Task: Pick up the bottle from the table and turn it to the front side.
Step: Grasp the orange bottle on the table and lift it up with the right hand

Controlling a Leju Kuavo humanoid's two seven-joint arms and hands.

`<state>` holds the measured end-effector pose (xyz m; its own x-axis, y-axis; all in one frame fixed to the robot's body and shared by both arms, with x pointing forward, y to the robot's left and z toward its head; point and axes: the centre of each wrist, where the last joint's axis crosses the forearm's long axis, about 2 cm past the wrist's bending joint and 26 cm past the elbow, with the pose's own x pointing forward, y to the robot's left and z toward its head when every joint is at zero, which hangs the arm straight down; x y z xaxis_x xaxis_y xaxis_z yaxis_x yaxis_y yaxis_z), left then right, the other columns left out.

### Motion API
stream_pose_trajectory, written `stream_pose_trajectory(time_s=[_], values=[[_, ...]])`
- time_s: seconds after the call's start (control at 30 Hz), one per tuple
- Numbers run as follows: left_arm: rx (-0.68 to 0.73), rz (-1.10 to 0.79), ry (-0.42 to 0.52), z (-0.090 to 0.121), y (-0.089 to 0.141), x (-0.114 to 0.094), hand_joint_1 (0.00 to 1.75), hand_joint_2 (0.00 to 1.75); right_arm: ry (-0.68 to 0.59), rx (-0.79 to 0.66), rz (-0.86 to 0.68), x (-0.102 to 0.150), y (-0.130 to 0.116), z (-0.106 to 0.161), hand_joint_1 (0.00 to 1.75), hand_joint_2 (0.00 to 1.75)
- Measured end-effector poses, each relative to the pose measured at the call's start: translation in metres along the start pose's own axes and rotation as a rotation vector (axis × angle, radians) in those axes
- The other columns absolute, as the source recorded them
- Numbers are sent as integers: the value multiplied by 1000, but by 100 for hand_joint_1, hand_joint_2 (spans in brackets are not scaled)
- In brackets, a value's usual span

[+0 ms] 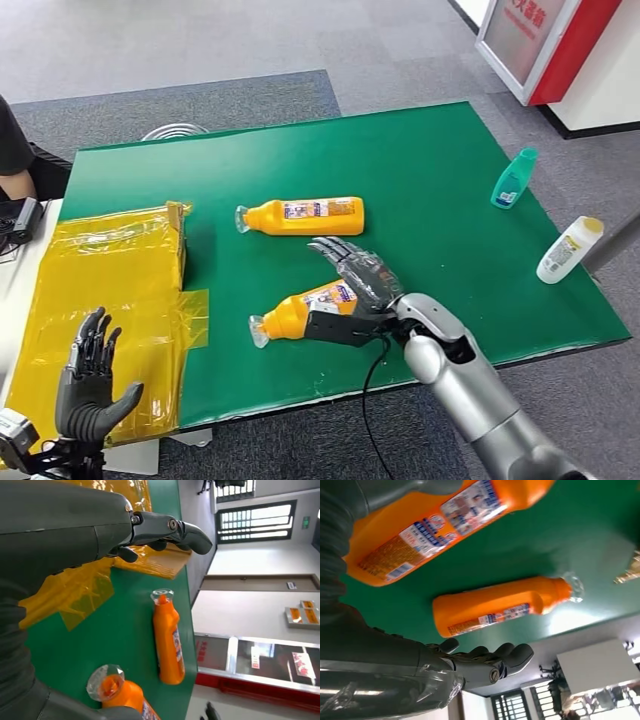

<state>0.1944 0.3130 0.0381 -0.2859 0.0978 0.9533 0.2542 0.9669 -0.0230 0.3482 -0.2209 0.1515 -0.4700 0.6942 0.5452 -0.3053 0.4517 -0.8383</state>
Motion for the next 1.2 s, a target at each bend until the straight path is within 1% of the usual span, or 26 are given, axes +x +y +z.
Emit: stream_pose_trajectory(time_s=[0.1, 0.2, 0.3, 0.43, 0.57, 0.7, 0.87, 1.0, 1.2], values=[[-47, 2, -20, -5, -8, 3, 0, 175, 30, 90, 83, -25, -13, -6, 0, 175], [-84, 4, -34, -8, -12, 6, 0, 175, 73, 158, 121, -43, -21, -5, 0, 175], [-111, 37, -73, -14, -16, 12, 0, 175, 117, 256, 146, -60, -32, -1, 0, 175], [-145, 59, -134, -24, -20, 23, 0, 175, 174, 385, 195, -84, -58, 6, 0, 175], [-168, 58, -168, -27, -19, 31, 0, 175, 241, 481, 228, -101, -78, 16, 0, 175], [-182, 57, -179, -28, -19, 35, 0, 175, 279, 515, 258, -111, -88, 23, 0, 175], [-189, 55, -185, -29, -20, 36, 0, 175, 303, 537, 281, -118, -91, 29, 0, 175], [-184, 32, -181, -28, -18, 37, 0, 175, 306, 527, 280, -120, -88, 30, 0, 175], [-194, 7, -162, -24, -14, 35, 0, 175, 276, 458, 284, -116, -75, 26, 0, 175]])
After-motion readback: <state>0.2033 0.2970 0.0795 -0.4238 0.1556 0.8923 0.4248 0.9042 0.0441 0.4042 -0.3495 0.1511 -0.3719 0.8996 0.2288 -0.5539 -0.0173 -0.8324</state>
